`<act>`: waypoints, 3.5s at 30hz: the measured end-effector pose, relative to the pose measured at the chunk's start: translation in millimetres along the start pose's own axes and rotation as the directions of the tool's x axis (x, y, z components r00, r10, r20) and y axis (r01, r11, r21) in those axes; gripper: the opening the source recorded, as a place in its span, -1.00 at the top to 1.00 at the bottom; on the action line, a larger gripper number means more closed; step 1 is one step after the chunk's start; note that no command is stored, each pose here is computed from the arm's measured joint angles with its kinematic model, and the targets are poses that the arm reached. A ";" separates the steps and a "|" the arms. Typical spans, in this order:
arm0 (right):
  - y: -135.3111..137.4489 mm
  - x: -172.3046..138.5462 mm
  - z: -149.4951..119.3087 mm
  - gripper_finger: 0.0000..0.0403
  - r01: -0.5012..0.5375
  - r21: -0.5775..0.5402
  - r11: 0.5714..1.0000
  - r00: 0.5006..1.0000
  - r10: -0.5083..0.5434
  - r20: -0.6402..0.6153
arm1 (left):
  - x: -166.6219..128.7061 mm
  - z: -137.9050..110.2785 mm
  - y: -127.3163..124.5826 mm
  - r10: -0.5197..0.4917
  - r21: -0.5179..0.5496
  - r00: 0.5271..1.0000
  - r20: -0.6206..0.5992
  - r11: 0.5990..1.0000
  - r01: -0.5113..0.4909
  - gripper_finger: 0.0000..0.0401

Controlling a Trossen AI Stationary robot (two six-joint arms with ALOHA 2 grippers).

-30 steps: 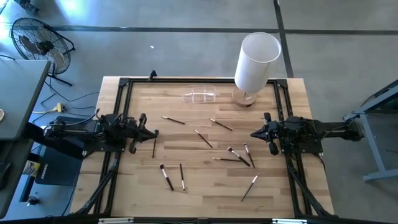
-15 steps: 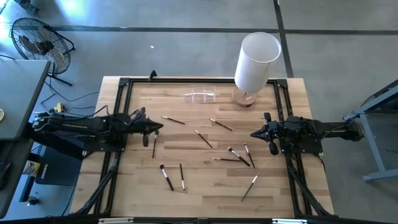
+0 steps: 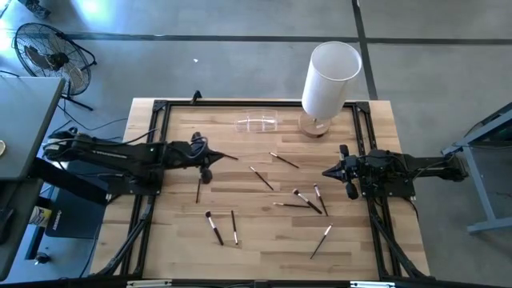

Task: Put items in baskets/containers
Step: Put the black eyeshadow brush into the transparent organizer

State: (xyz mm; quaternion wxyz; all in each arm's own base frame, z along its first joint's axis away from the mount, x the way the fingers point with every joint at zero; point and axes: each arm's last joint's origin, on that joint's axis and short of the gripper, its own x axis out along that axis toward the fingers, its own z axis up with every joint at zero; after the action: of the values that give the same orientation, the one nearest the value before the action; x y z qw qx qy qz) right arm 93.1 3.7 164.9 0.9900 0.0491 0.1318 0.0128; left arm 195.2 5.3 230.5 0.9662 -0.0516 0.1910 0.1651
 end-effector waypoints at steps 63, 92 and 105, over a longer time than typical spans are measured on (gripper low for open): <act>0.0 1.6 -0.8 1.00 0.001 0.000 1.000 1.000 -0.001 -0.014 | 191.7 55.7 -30.3 0.161 -0.700 0.761 -0.629 0.307 -0.644 0.73; 0.0 1.6 -0.8 1.00 0.001 0.000 1.000 1.000 -0.001 -0.014 | 217.1 13.0 -34.7 0.049 -0.644 0.645 -0.763 0.037 -0.764 0.44; -0.1 1.6 -0.8 1.00 0.001 0.000 1.000 1.000 -0.001 -0.014 | 216.5 12.9 -29.1 0.136 -0.643 0.640 -0.756 0.029 -0.766 0.44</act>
State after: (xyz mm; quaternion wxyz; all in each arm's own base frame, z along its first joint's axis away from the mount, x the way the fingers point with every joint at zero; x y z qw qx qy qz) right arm 94.4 3.8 163.7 0.9890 0.0489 0.1389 0.0126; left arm 398.4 44.8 159.8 0.5104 -0.6022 0.2939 0.5389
